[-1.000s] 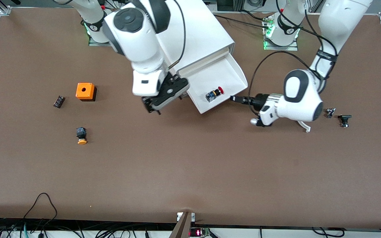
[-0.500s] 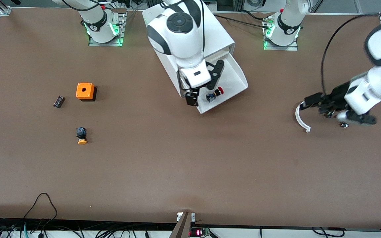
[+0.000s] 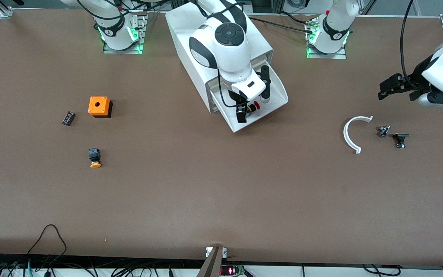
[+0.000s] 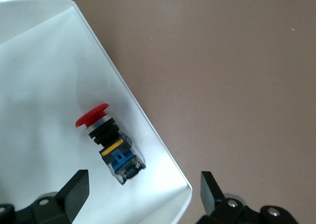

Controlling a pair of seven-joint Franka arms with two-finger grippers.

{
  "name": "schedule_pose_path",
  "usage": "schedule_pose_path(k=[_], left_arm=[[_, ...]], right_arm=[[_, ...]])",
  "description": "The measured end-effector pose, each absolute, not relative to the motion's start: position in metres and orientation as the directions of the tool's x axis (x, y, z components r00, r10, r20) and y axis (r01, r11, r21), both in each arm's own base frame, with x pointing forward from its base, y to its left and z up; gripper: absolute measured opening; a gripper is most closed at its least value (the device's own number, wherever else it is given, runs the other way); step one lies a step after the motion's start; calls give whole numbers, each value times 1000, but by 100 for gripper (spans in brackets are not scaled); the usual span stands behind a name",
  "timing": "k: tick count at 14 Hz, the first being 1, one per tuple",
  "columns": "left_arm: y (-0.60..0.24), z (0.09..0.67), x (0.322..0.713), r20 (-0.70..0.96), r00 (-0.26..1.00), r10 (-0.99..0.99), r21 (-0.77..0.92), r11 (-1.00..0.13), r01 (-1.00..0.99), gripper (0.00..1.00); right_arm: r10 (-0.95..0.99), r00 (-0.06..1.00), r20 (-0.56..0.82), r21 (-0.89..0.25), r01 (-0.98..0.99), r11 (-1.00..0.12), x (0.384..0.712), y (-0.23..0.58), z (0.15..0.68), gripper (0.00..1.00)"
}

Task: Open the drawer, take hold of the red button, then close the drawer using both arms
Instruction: 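Grasp the red push button in the drawer with the right gripper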

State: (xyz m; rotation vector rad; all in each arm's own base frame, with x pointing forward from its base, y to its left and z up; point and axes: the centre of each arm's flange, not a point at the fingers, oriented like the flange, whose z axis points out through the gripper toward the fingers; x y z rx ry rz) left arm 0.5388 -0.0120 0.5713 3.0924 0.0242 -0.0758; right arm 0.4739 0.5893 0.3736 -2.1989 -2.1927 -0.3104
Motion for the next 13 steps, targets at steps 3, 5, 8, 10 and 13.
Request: schedule_pose_path(k=[3, 5, 8, 10, 13], left_arm=[[-2, 568, 538, -67, 997, 33, 48, -998, 36, 100], [-2, 568, 538, -68, 997, 29, 37, -999, 32, 100], [-14, 568, 538, -67, 998, -1, 2, -1000, -1, 100], [-18, 568, 538, -67, 998, -8, 0, -1000, -8, 100], [-17, 568, 538, -67, 998, -7, 0, -1000, -7, 100]], right_arm=[[990, -52, 130, 110, 993, 38, 461, 603, 353, 100], [991, -79, 111, 99, 993, 68, 457, 604, 347, 100], [992, -85, 89, 82, 994, 77, 456, 602, 342, 100], [993, -87, 79, 73, 994, 82, 455, 602, 334, 100], [994, -90, 69, 65, 994, 85, 454, 603, 324, 89]])
